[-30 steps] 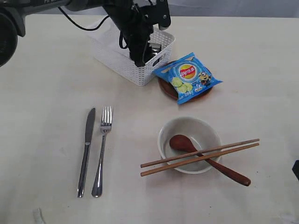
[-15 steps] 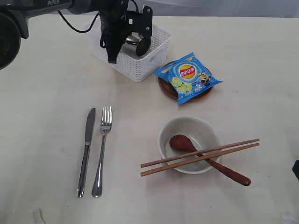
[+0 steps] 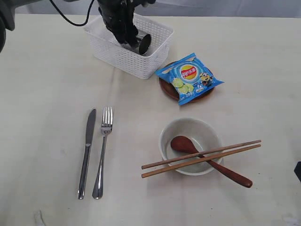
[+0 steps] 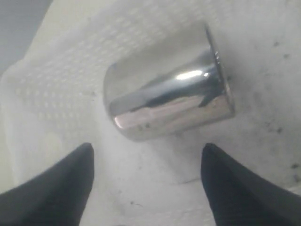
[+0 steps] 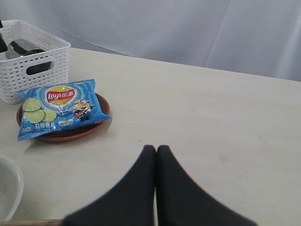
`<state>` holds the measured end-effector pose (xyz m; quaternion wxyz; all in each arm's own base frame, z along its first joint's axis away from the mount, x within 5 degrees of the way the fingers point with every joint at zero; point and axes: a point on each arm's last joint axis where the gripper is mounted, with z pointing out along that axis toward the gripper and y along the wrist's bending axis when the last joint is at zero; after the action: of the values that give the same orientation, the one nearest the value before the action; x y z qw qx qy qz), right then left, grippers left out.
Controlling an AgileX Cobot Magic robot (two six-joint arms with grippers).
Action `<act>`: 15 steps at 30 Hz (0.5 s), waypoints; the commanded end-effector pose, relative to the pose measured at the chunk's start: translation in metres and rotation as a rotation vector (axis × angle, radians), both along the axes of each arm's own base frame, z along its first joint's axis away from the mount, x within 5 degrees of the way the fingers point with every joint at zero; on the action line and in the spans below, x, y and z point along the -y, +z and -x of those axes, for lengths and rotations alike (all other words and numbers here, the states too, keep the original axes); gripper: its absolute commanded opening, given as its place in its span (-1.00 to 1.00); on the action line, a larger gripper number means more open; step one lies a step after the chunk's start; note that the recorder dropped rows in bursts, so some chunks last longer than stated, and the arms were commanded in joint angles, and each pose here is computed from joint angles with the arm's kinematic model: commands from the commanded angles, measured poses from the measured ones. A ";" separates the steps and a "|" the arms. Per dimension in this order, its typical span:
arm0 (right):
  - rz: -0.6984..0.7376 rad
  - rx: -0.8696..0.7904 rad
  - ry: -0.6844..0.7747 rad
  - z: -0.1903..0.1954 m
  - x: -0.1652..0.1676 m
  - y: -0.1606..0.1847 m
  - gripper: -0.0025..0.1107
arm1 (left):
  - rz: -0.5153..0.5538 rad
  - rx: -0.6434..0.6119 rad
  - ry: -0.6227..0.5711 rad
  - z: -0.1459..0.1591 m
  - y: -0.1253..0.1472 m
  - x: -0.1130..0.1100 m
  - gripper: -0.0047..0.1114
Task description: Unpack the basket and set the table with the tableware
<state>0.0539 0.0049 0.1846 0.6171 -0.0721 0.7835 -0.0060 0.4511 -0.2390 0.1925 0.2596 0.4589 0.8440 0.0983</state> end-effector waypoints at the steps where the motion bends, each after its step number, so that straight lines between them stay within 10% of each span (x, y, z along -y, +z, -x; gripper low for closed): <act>1: 0.004 0.008 -0.006 0.000 0.000 0.000 -0.96 | 0.241 -0.038 0.090 0.003 0.022 0.012 0.15; 6: 0.004 0.008 -0.006 0.000 0.000 0.000 -0.96 | 0.386 -0.050 0.103 0.005 0.022 0.029 0.15; 15: 0.002 0.008 -0.006 0.000 0.000 0.000 -0.96 | 0.105 0.032 0.165 0.008 -0.016 0.037 0.15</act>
<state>0.0539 0.0049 0.1846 0.6171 -0.0721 0.7835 -0.0060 0.4431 -0.2736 0.1826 0.2849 0.3899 0.8743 0.0486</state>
